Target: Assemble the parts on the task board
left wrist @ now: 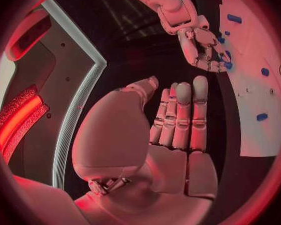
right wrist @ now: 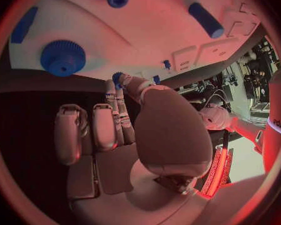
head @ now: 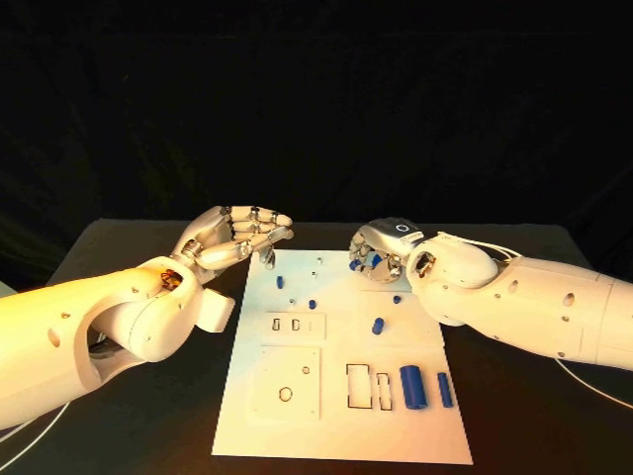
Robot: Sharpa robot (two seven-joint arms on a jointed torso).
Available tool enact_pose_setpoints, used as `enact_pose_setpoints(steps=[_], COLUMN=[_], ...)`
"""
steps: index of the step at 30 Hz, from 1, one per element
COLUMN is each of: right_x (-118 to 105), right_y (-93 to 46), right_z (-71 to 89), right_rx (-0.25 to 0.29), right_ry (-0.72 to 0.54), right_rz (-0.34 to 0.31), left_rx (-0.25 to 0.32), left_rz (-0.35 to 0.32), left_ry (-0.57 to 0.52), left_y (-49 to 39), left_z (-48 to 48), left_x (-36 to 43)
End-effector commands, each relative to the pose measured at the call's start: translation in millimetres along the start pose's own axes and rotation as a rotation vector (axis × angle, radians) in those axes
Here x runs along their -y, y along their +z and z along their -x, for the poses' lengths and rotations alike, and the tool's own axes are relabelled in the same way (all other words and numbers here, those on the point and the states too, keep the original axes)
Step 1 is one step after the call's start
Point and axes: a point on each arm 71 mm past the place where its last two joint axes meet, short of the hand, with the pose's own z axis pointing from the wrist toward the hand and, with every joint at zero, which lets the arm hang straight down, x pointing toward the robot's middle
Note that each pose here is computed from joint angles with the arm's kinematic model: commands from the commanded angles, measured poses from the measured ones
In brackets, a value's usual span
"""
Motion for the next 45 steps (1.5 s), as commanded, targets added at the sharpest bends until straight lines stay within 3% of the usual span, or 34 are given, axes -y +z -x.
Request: enact_pose_setpoints(steps=[1, 9, 18, 45], right_x=[-3, -20, -30, -40], right_y=[7.3, 27.5, 38.8, 50.2], right_z=[3.3, 2.1, -5.4, -12.9], right_rx=[0.051, 0.07, 0.063, 0.028], right_ry=[-0.009, -0.014, -0.013, 0.001], right_rz=[-0.027, -0.007, -0.012, -0.027], left_rx=[-0.019, -0.023, -0.023, -0.026], left_rz=[-0.004, -0.004, -0.004, -0.006], left_ry=[-0.015, -0.018, -0.017, -0.016], left_y=[1.1, 2.3, 2.7, 5.6], left_z=[-2.2, -3.7, -2.8, -2.9], left_x=[1.4, 1.5, 2.3, 5.6])
